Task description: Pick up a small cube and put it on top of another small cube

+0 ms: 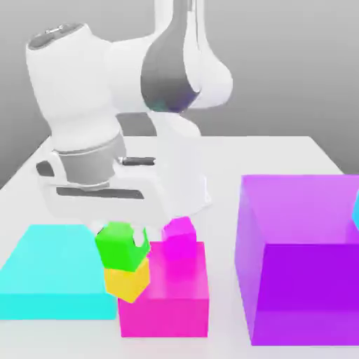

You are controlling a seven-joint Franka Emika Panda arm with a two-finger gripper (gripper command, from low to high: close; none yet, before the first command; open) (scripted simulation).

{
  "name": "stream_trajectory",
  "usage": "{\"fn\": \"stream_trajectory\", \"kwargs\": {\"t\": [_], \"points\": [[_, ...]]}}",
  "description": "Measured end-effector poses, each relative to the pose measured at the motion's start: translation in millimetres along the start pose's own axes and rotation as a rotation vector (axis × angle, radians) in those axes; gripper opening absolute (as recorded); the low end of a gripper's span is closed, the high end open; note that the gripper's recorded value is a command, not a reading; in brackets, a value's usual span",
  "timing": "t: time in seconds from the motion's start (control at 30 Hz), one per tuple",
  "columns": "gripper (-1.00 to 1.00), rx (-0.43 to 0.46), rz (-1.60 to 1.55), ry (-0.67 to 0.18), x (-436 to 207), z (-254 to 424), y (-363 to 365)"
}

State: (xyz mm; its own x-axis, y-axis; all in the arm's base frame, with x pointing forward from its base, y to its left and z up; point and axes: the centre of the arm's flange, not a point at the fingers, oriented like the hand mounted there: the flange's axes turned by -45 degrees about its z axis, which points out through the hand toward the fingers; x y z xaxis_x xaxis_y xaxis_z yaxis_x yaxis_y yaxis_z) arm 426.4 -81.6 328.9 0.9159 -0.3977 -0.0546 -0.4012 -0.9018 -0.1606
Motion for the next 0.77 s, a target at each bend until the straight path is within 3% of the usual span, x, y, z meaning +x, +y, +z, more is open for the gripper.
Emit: {"fn": "stream_trajectory", "kwargs": {"t": [0.33,0.53,0.57,0.77], "points": [[-1.00,-0.126,0.094,0.048,-108.7,-12.1,-35.4],[-1.00,-0.155,0.114,0.064,-118.2,41.3,-28.0],[1.00,-0.155,0.114,0.064,-118.5,49.9,-26.3],[1.00,-0.157,0.114,0.064,-118.9,54.2,-25.4]]}}
